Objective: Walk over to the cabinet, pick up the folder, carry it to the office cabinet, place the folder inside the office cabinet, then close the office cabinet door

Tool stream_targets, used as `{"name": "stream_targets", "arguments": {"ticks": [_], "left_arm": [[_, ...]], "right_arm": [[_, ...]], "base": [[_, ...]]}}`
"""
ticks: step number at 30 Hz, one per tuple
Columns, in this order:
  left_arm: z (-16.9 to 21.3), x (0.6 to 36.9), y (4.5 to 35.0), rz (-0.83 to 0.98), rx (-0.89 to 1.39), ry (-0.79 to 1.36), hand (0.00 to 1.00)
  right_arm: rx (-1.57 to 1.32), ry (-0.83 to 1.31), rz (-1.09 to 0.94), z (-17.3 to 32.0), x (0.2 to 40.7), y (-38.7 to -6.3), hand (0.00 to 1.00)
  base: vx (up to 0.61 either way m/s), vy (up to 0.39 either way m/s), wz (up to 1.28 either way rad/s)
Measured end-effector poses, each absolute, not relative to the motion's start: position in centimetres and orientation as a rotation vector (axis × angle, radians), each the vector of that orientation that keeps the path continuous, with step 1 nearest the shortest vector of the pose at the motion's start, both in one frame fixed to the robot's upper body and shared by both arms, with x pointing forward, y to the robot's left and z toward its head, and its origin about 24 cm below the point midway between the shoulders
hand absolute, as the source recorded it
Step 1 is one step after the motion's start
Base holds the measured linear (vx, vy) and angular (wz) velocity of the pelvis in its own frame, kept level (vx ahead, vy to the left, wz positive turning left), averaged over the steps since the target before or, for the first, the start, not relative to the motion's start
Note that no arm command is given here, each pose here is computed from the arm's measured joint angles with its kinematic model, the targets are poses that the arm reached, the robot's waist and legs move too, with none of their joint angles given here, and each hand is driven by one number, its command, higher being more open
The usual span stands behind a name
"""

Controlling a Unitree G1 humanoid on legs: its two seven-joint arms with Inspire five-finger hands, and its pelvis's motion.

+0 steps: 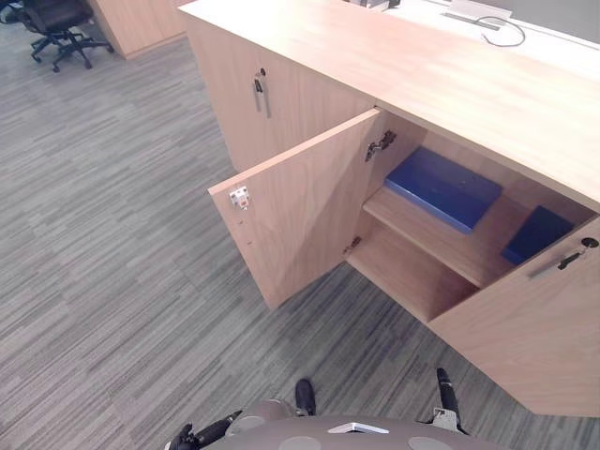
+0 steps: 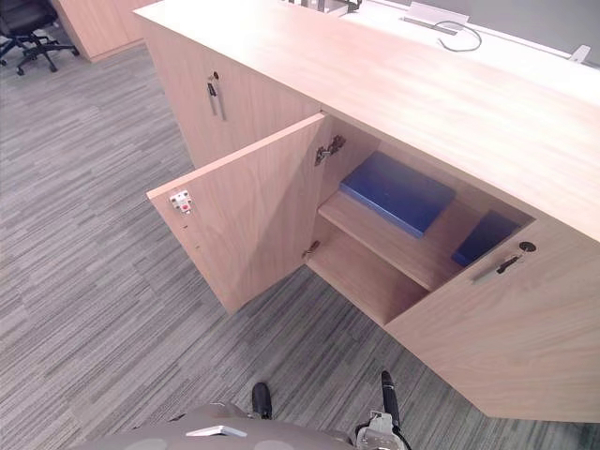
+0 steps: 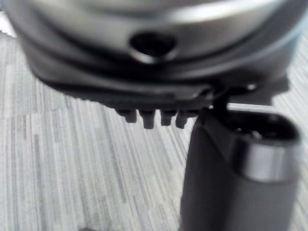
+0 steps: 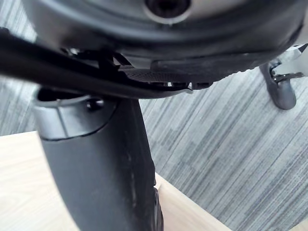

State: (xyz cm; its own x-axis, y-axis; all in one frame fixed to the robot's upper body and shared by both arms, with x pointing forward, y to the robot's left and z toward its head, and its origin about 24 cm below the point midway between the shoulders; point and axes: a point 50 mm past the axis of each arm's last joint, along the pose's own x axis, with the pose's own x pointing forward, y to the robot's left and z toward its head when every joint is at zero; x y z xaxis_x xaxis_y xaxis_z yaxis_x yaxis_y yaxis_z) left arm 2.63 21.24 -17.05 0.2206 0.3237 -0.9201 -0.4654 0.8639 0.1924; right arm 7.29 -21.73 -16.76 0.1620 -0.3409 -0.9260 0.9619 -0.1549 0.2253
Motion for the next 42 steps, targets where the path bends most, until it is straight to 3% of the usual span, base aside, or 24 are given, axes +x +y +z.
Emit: {"name": "stream_targets", "arguments": {"ticks": [7,12,25,28,31,33,36,39,42], "left_arm": [[-16.6,5.1,21.9,0.468,-0.037,1.163,1.00],[-16.5,4.4,22.7,0.620,-0.112,1.155,1.00],[-16.5,3.3,23.5,0.808,-0.268,1.140,1.00],[-16.4,3.4,24.2,0.872,-0.321,1.127,1.00],[-14.4,6.1,28.2,0.959,-0.351,0.937,1.00],[-11.3,10.1,33.2,0.963,-0.304,0.759,1.00],[-6.5,13.1,38.8,0.990,-0.206,0.581,1.00],[-2.1,16.7,41.8,0.970,-0.080,0.500,1.00],[3.3,20.9,43.9,0.907,0.203,0.478,1.00]], "right_arm": [[1.213,0.763,-1.426,-17.4,4.3,-20.4,1.00],[1.221,0.851,-1.434,-17.8,3.4,-19.0,1.00],[1.224,0.849,-1.413,-17.8,3.8,-18.8,1.00],[1.219,0.782,-1.418,-17.5,4.2,-20.2,1.00],[1.233,0.788,-1.486,-17.6,1.8,-20.4,1.00],[1.242,0.842,-1.542,-17.8,-0.6,-19.8,1.00],[1.237,0.883,-1.574,-17.8,-2.8,-19.5,1.00],[1.275,0.896,-1.633,-17.8,-4.6,-18.8,1.00],[1.321,0.906,-1.633,-17.8,-5.3,-17.8,1.00]], "base": [[0.04,-0.014,0.82],[0.03,-0.165,0.20],[-0.06,-0.132,0.17],[-0.08,0.067,-0.49],[-0.03,0.178,-0.21],[0.02,0.037,-0.07],[0.03,0.009,-0.18],[0.04,0.008,-0.25],[0.03,0.016,-0.25]]}}
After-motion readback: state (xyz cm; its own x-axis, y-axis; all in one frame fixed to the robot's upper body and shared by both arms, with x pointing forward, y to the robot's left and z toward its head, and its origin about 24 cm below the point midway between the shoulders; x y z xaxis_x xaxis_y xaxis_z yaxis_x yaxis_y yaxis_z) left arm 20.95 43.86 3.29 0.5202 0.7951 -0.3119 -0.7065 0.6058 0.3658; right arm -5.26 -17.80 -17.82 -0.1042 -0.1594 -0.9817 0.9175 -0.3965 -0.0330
